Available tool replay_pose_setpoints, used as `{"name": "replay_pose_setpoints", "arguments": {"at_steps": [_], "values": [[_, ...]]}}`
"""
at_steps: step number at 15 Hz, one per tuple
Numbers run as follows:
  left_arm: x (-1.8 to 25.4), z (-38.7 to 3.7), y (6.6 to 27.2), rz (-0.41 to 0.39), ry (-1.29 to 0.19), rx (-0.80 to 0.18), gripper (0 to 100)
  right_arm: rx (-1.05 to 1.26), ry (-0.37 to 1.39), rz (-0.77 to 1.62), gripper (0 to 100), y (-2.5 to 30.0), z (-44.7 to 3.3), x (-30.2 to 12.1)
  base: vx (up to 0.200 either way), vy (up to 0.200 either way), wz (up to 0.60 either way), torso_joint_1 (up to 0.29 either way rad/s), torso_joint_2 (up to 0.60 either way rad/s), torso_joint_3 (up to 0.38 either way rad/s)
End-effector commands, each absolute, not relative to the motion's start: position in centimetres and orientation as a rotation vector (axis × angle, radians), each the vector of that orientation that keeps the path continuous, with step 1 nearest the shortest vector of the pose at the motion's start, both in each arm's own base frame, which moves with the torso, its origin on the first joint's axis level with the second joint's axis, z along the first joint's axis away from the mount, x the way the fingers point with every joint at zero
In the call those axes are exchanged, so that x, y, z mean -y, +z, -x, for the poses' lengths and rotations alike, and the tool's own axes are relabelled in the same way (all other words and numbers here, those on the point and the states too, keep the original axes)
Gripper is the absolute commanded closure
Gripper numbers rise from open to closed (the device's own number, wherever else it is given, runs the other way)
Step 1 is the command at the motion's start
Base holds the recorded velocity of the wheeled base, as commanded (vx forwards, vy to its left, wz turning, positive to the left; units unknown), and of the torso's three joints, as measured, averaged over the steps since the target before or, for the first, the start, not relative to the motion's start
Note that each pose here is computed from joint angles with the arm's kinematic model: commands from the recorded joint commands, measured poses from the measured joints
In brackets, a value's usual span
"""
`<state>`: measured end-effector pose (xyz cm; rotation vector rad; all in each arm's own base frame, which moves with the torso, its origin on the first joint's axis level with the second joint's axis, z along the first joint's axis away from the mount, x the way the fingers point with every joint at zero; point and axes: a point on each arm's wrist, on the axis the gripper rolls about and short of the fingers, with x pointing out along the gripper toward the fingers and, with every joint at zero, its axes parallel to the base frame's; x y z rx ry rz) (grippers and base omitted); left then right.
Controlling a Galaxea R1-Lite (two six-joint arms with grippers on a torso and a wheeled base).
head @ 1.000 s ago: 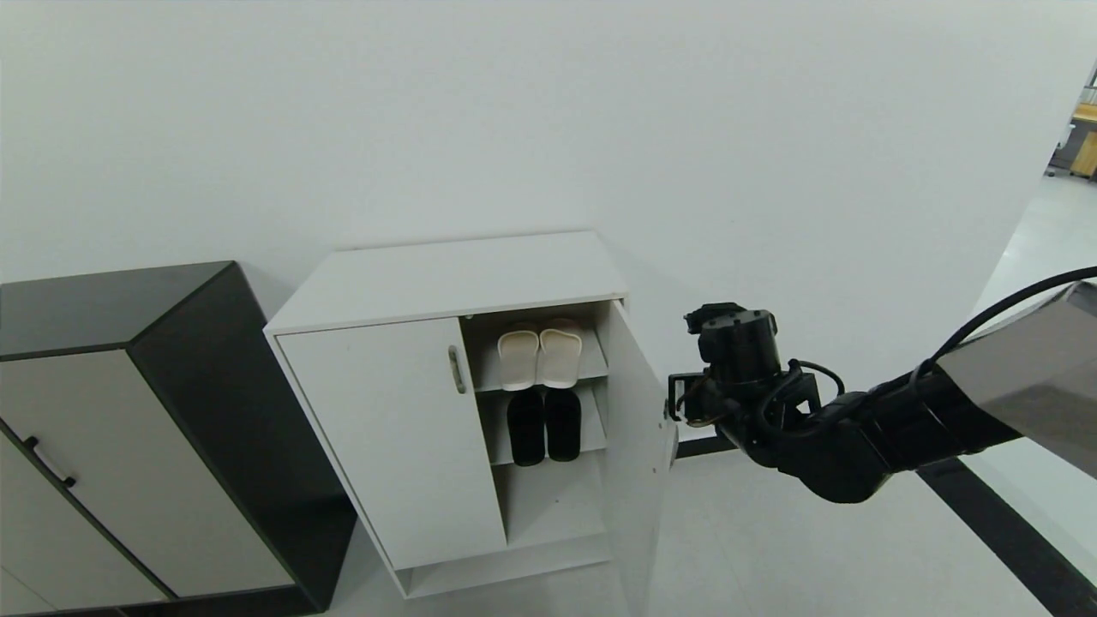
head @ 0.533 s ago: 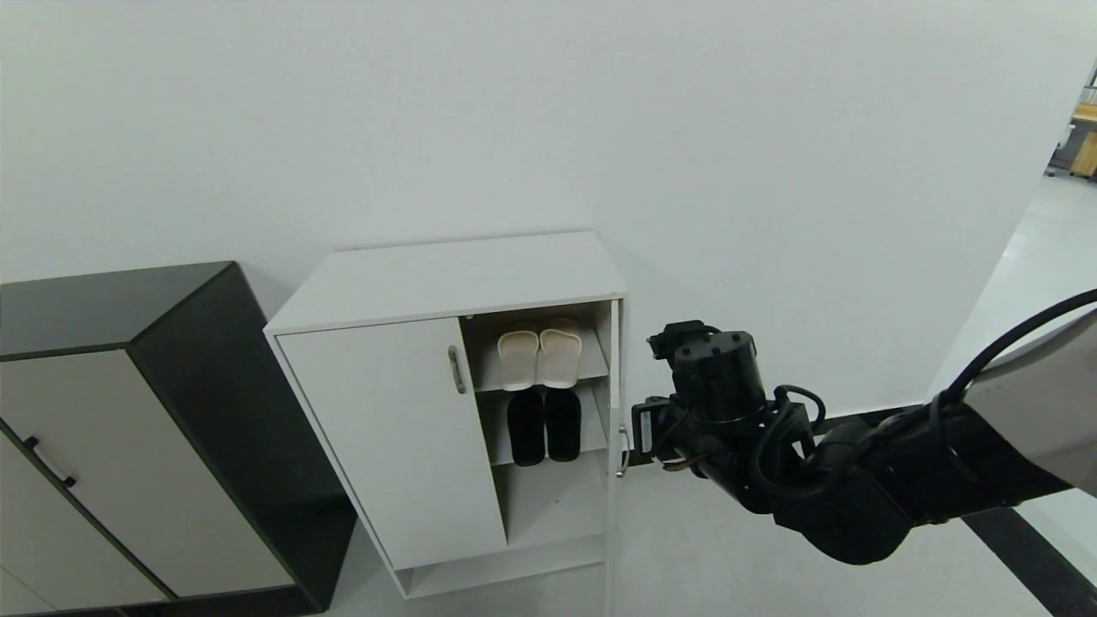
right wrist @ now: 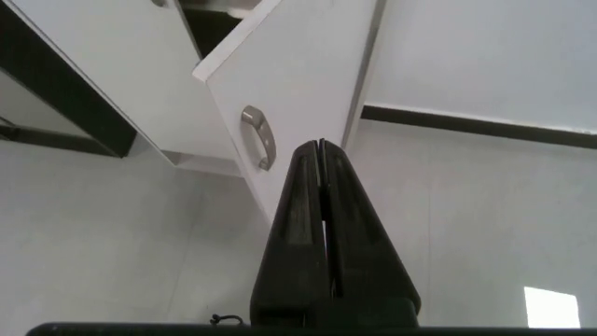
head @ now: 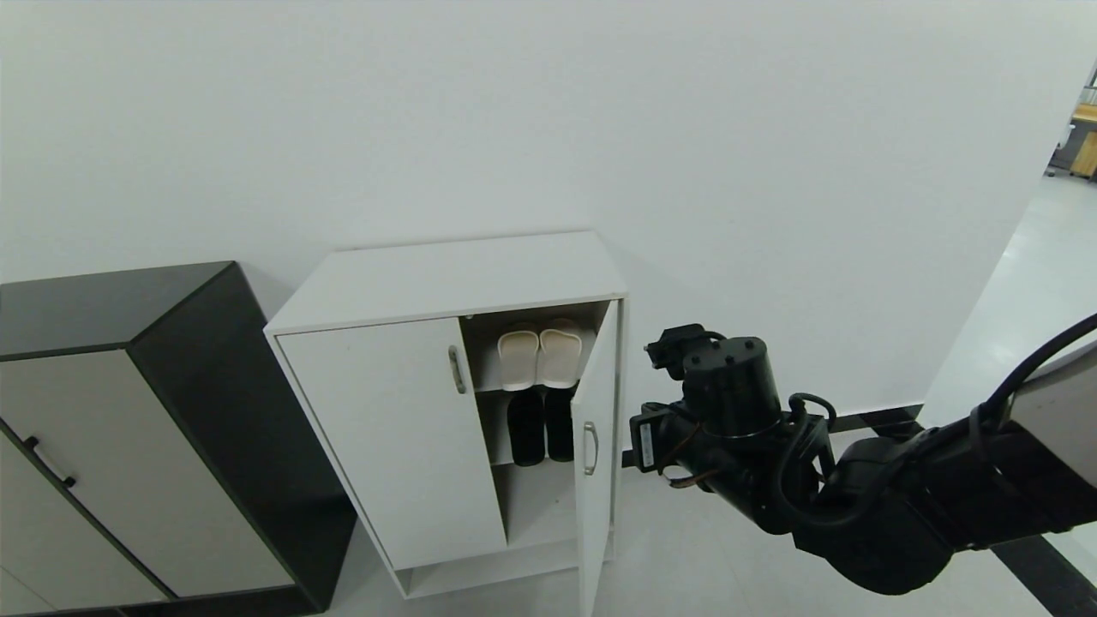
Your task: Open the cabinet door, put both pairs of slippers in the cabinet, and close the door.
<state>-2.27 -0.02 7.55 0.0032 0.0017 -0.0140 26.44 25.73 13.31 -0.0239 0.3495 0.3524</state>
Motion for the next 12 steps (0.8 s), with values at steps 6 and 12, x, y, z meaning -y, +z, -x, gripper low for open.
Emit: {"name": "replay_pose_setpoints", "arguments": {"at_steps": [6, 12], "values": [[0.02, 2.26, 7.55, -0.003, -0.014, -0.003, 100, -0.333, 0.374, 0.031, 100, 12.92, -26.17, -25.59, 0.0, 0.0, 0.3, -0.001, 0.0, 0.002], [0.02, 2.26, 7.55, -0.003, -0.014, -0.003, 100, -0.313, 0.361, 0.014, 100, 12.71, -26.51, -25.06, 0.0, 0.0, 0.2, -0.001, 0.0, 0.002]]}}
